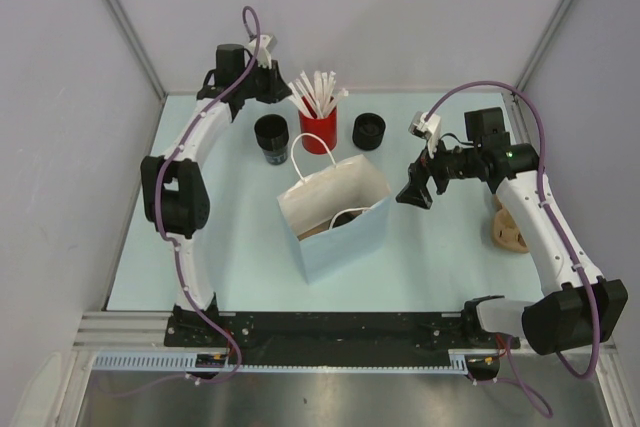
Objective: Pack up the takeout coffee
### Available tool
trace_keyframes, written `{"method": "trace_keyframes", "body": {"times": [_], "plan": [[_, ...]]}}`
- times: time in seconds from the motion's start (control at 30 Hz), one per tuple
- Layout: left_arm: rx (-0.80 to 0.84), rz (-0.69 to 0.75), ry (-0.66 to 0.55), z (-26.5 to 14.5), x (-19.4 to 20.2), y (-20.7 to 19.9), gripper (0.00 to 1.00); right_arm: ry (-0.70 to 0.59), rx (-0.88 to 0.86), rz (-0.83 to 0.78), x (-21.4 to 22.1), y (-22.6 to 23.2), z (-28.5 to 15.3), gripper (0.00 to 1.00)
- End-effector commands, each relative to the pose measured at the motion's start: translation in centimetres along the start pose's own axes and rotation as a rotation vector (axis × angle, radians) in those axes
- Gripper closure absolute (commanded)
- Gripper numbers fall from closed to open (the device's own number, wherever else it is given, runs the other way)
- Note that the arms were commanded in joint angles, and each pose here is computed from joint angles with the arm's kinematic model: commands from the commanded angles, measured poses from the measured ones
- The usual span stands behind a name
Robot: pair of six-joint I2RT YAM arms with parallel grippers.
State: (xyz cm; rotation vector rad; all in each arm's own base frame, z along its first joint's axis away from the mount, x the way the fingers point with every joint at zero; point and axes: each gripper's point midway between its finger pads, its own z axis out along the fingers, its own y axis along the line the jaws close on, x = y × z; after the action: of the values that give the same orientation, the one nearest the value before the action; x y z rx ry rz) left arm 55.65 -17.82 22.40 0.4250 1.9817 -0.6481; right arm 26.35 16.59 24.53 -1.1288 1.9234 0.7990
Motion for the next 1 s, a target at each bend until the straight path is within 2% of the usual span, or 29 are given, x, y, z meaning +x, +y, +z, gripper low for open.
{"method": "trace_keyframes", "body": {"times": [0.0,0.13,0.33,0.97], "plan": [[0.03,-0.004,-0.023,-0.3,-1.1,-0.3,0.86,-0.03,0.013,-0.052,-0.8,0.1,-0.4,0.0],[0.039,-0.006,-0.018,-0.3,-1.0,-0.6,1.0,-0.031,0.015,-0.052,-0.8,0.0,-0.5,0.0],[0.06,-0.004,-0.03,-0.8,-1.9,-1.3,1.0,-0.028,0.015,-0.048,-0.7,-0.1,-0.4,0.0],[0.104,0.056,-0.153,-5.9,-9.8,-5.7,1.0,-0.041,0.016,-0.059,-1.0,0.3,-0.7,0.0]]}}
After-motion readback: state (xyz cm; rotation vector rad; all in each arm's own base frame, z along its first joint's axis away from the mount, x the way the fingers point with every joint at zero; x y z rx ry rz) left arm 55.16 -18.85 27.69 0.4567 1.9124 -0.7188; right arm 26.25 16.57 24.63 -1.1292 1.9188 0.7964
